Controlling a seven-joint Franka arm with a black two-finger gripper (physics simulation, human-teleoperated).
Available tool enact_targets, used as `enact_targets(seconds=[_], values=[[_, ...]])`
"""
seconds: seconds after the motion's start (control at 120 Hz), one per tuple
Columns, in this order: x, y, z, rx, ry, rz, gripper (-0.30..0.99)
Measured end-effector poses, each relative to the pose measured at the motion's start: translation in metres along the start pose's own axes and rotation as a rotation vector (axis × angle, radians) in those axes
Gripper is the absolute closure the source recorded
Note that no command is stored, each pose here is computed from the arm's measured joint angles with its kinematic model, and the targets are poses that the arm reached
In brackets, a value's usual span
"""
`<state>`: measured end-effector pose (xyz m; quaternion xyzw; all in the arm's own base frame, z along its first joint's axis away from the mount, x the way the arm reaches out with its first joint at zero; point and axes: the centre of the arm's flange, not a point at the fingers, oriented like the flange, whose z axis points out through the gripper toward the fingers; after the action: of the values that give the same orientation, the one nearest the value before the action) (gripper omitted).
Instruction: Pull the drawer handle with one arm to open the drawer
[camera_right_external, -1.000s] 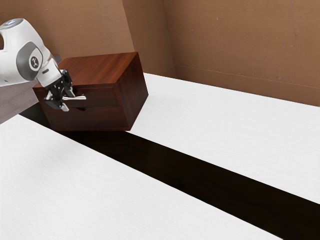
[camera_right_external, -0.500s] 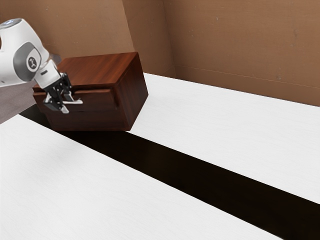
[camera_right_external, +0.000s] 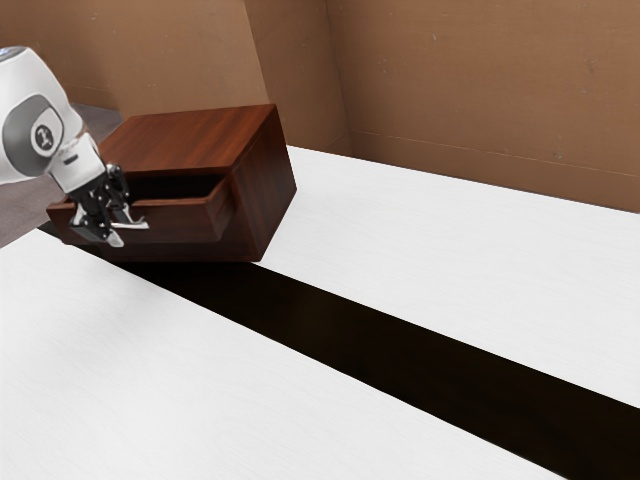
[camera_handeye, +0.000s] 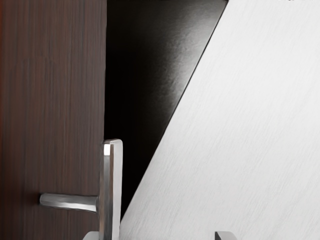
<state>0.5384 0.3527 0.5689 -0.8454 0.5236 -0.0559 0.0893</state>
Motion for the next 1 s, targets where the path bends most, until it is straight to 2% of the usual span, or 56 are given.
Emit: enact_targets(seconds=[0.158,0.667,0.9,1.0], values=[[0.000,0.015,-0.001,-0.016,0.001,-0.011,0.39],[0.002,0.079,-0.019,-0.029,0.000,-0.046,0.42],[0.014,0.087,-0.032,0.002,-0.001,-0.033,0.43],[0.016,0.088,-0.054,0.050,-0.006,-0.032,0.42]])
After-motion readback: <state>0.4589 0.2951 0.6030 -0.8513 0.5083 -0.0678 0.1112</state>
